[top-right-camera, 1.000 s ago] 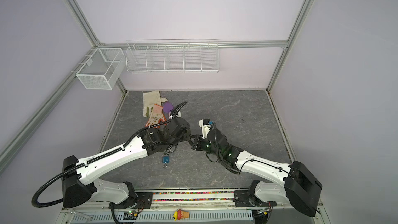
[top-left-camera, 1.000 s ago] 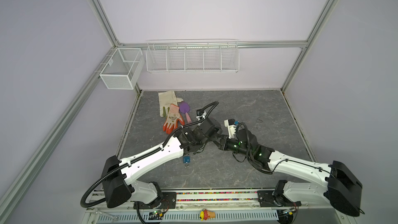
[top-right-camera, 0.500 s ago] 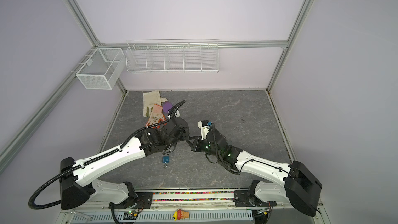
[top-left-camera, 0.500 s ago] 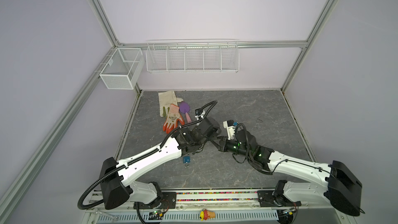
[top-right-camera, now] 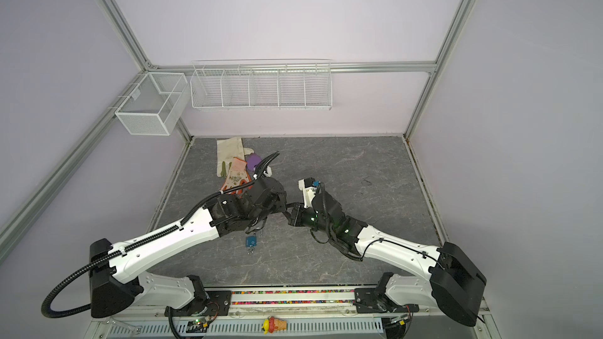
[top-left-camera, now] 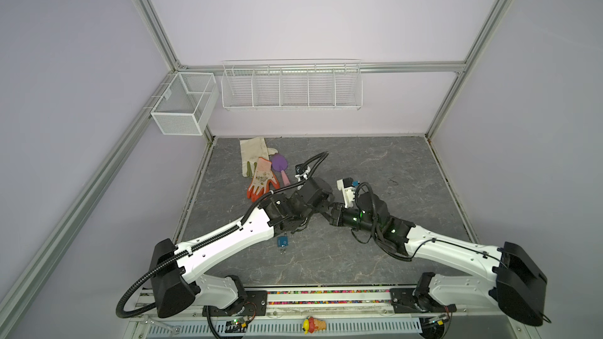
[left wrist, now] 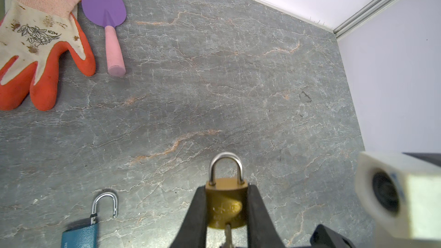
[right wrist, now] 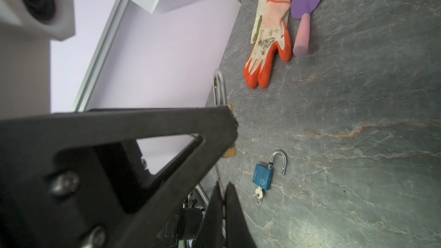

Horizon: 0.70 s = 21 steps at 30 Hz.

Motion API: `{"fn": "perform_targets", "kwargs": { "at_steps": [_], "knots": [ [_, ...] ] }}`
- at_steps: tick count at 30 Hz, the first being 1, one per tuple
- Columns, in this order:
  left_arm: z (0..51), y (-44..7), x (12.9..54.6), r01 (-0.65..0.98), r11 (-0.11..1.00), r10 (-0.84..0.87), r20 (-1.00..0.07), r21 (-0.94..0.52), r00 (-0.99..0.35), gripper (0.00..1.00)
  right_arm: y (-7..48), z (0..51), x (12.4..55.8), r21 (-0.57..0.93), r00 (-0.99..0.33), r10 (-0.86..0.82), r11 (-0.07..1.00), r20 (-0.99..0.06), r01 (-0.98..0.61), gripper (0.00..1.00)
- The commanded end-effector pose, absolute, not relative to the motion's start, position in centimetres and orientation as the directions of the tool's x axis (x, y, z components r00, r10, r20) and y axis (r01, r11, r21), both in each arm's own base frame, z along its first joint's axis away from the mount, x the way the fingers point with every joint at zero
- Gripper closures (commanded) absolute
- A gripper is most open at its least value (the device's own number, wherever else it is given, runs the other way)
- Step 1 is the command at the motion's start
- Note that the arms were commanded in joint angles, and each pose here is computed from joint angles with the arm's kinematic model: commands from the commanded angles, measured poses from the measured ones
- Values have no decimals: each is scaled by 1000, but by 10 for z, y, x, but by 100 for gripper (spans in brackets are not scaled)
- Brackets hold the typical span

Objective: Unlock with the key
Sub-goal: 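Insert the key tip into the padlock's keyhole with the right gripper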

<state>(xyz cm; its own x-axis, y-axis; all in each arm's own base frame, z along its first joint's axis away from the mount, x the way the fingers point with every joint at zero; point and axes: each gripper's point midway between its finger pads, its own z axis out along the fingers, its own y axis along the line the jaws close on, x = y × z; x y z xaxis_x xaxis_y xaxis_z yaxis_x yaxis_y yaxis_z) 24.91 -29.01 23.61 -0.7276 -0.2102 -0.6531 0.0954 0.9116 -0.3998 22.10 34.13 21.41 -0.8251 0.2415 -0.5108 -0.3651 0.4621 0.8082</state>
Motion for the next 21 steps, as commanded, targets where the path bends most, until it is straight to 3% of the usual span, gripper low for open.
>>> {"fn": "perform_targets", "kwargs": {
  "at_steps": [1, 21],
  "knots": [
    [246, -292, 250, 102, 903, -225, -662, -417, -715, 100, 339, 210, 227, 814, -827, 261, 471, -497, -340, 94],
    [255, -286, 251, 95, 901, -243, -675, -423, -696, 100, 336, 217, 223, 785, -819, 223, 494, -529, -373, 94]
  ]
}}
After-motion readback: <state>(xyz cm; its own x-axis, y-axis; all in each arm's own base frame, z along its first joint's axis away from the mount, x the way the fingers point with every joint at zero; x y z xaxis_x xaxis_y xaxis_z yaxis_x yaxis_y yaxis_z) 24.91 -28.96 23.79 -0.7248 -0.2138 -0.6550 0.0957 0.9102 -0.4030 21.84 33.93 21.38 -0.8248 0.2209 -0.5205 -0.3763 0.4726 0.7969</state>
